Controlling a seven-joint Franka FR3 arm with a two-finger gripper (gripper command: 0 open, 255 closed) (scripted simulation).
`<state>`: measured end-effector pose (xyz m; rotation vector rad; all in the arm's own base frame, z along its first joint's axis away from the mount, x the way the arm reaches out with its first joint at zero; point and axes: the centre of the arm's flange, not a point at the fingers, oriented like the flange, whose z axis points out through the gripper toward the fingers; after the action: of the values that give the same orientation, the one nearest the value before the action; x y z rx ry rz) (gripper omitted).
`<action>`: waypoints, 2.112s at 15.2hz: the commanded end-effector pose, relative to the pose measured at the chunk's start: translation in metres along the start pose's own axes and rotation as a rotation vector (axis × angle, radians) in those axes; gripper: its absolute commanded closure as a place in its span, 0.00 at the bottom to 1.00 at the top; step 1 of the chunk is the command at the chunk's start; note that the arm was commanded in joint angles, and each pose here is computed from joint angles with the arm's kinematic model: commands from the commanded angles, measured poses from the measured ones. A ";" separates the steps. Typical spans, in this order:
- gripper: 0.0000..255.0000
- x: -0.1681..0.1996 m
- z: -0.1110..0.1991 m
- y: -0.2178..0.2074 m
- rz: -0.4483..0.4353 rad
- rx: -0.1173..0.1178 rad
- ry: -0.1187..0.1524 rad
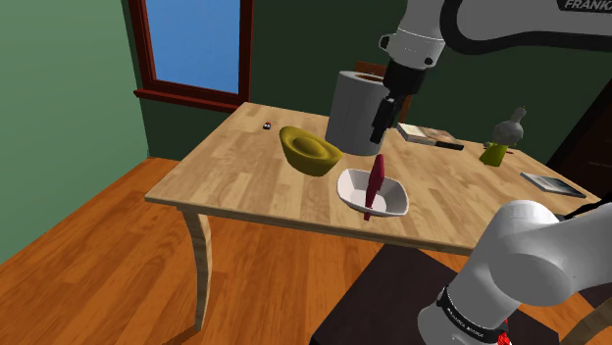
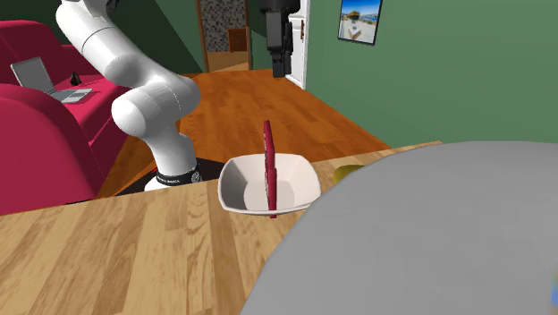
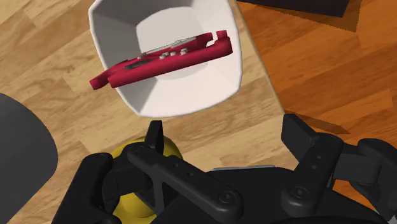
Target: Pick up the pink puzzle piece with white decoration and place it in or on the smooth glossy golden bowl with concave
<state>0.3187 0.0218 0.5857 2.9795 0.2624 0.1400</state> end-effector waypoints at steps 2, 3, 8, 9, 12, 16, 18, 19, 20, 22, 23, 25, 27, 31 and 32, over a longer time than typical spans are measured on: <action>0.00 0.001 0.012 0.007 0.166 0.004 -0.014; 0.00 0.001 0.023 0.014 0.331 0.008 -0.028; 0.00 -0.017 0.082 0.043 1.159 0.026 -0.099; 0.00 -0.022 0.091 0.045 1.297 0.030 -0.110; 0.00 -0.023 0.107 0.044 1.297 0.030 -0.110; 0.00 -0.025 0.128 0.042 1.297 0.030 -0.110; 0.00 -0.025 0.131 0.042 1.297 0.030 -0.110; 0.00 -0.025 0.131 0.042 1.297 0.030 -0.110; 0.00 -0.025 0.131 0.042 1.297 0.030 -0.110; 0.00 -0.025 0.131 0.042 1.297 0.030 -0.110; 0.00 -0.025 0.131 0.042 1.297 0.030 -0.110; 1.00 -0.025 0.131 0.042 1.297 0.030 -0.111; 1.00 -0.025 0.131 0.042 1.297 0.030 -0.111; 1.00 -0.025 0.131 0.042 1.297 0.030 -0.111; 1.00 -0.025 0.131 0.042 1.297 0.030 -0.111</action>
<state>0.3150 -0.0417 0.4611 2.6210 -1.6519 0.0908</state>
